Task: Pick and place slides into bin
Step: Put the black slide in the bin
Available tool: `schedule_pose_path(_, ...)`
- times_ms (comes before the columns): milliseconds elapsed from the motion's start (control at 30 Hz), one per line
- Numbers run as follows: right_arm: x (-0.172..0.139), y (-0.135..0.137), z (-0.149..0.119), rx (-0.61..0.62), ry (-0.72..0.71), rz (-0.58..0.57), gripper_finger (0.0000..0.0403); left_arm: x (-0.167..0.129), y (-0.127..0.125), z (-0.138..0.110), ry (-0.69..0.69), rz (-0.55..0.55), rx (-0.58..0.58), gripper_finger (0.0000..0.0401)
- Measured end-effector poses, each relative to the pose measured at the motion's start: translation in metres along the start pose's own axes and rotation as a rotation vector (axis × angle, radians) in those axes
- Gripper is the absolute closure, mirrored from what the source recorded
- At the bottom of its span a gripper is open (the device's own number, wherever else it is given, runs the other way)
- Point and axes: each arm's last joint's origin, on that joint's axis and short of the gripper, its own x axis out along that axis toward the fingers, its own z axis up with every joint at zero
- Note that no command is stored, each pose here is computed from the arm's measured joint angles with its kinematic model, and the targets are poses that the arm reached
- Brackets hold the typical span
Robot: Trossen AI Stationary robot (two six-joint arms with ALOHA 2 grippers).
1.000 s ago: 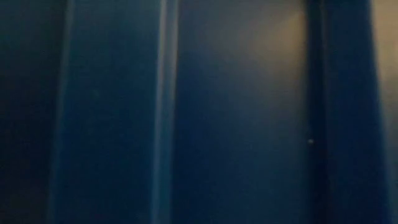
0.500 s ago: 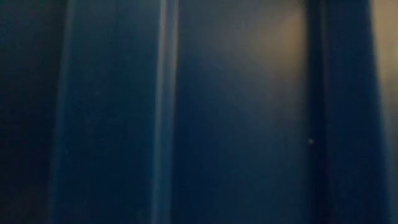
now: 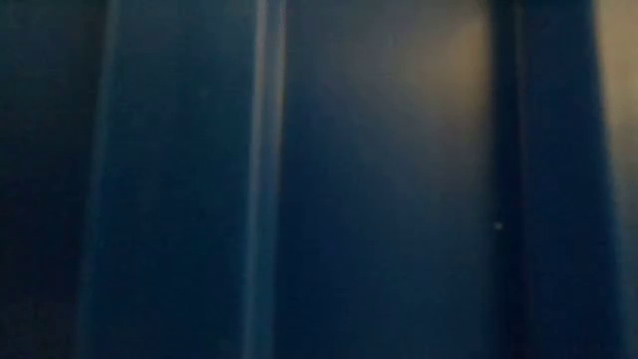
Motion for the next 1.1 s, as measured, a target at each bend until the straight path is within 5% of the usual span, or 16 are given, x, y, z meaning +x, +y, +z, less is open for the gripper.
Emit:
schedule_pose_path(233, 0.0, -0.001, 0.0, -0.014, 0.001, -0.014, 0.0063, -0.013, -0.002, 0.012, -0.112, -0.022, 0.191, 0.0162)
schedule_pose_path(533, -0.001, 0.0, -0.003, -0.03, -0.014, -0.029, 0.0064, 0.02, 0.005, 0.015, -0.014, 0.084, 0.209, 0.0162)
schedule_pose_path(1100, -0.008, 0.008, -0.017, -0.014, -0.059, -0.054, 0.0066, 0.062, 0.01, 0.031, 0.067, 0.118, 0.234, 0.0158)
